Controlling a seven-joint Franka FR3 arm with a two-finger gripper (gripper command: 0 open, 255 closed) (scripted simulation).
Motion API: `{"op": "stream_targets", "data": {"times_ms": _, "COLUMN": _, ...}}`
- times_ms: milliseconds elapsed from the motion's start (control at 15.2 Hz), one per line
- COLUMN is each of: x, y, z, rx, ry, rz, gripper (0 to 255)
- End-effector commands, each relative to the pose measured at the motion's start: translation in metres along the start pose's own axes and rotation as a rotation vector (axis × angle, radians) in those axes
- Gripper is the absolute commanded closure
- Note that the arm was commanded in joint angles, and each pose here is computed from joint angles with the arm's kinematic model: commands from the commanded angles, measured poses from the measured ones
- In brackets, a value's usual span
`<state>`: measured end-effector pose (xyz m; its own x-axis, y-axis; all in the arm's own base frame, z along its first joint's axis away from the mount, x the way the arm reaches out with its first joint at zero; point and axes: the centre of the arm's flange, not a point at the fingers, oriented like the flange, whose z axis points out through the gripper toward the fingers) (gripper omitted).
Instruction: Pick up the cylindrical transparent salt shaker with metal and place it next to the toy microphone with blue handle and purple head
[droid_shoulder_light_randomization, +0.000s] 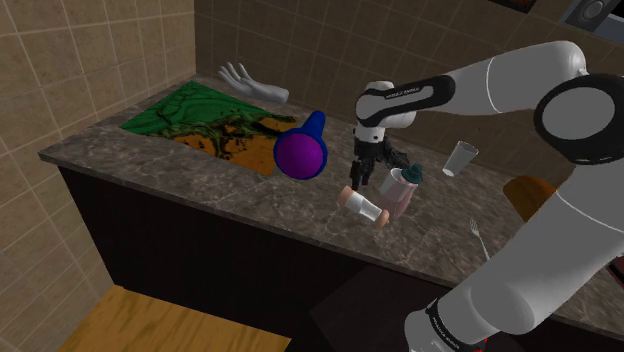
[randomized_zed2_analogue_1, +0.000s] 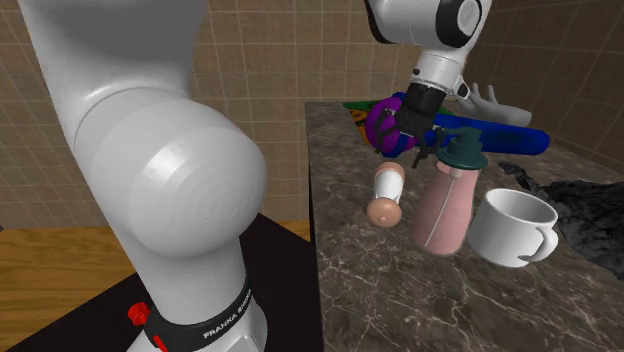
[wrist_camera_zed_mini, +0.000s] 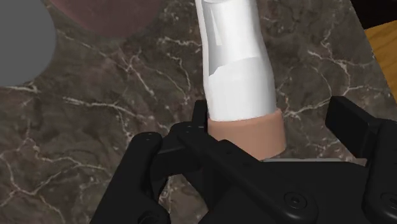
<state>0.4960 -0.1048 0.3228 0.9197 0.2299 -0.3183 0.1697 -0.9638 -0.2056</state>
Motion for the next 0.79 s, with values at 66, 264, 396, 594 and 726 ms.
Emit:
{"op": "stream_targets", "data": {"times_ms": 66, "x": -0.074, "y": -0.026, "z": 0.033, "rx": -0.181, "ry": 0.304, "rz": -0.033, "gripper": 0}}
{"op": "stream_targets", "data": {"times_ms": 264, "x": -0.111, "y": -0.035, "z": 0.071, "rx": -0.289, "ry": 0.481, "rz": -0.051, "gripper": 0}}
{"op": "stream_targets", "data": {"times_ms": 396, "x": -0.106, "y": -0.033, "z": 0.08, "rx": -0.289, "ry": 0.481, "rz": -0.051, "gripper": 0}}
{"op": "stream_targets", "data": {"times_ms": 594, "x": -0.099, "y": -0.028, "z": 0.094, "rx": -0.289, "ry": 0.481, "rz": -0.051, "gripper": 0}}
{"op": "stream_targets", "data": {"times_ms": 726, "x": -0.095, "y": -0.026, "z": 0.101, "rx": -0.289, "ry": 0.481, "rz": -0.051, "gripper": 0}}
